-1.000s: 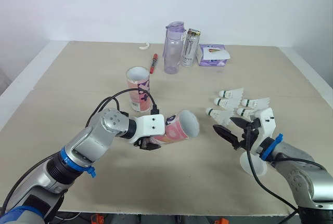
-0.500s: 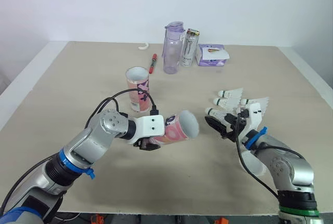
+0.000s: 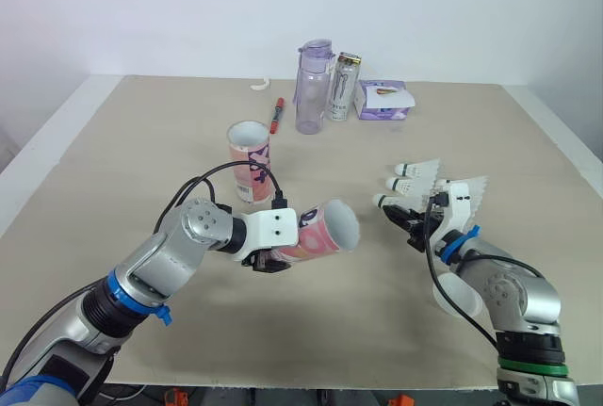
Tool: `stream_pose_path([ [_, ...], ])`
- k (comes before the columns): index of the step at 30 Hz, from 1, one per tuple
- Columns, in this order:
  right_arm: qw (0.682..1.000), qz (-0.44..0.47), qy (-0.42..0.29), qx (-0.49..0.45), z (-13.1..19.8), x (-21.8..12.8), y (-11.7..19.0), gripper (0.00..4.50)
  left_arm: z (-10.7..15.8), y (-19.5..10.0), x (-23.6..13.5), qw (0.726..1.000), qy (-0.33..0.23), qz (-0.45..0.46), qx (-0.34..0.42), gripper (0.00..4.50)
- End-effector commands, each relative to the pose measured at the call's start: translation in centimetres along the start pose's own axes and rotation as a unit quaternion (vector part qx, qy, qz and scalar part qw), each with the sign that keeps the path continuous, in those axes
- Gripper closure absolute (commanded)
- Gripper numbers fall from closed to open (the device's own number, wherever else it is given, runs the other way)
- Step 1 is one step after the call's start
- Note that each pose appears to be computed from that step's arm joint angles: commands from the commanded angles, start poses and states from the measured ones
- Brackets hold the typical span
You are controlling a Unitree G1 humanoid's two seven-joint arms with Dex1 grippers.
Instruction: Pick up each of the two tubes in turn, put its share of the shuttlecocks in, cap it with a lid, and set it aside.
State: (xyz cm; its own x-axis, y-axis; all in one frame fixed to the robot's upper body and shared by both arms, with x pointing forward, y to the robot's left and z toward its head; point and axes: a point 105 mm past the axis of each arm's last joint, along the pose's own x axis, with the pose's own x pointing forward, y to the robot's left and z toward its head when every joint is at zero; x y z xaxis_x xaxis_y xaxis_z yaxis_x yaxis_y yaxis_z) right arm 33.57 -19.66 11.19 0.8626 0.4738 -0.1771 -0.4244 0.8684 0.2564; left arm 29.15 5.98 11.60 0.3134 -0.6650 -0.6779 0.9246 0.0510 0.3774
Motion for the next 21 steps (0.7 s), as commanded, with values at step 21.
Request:
stream_pose_path([
  [21, 0.716, 0.304, 0.003, -0.628, 8.0, -6.8, 13.1, 4.48, -1.8, -0.4, 1.4, 0.998, 0.035, -0.033, -0.039, 1.49],
])
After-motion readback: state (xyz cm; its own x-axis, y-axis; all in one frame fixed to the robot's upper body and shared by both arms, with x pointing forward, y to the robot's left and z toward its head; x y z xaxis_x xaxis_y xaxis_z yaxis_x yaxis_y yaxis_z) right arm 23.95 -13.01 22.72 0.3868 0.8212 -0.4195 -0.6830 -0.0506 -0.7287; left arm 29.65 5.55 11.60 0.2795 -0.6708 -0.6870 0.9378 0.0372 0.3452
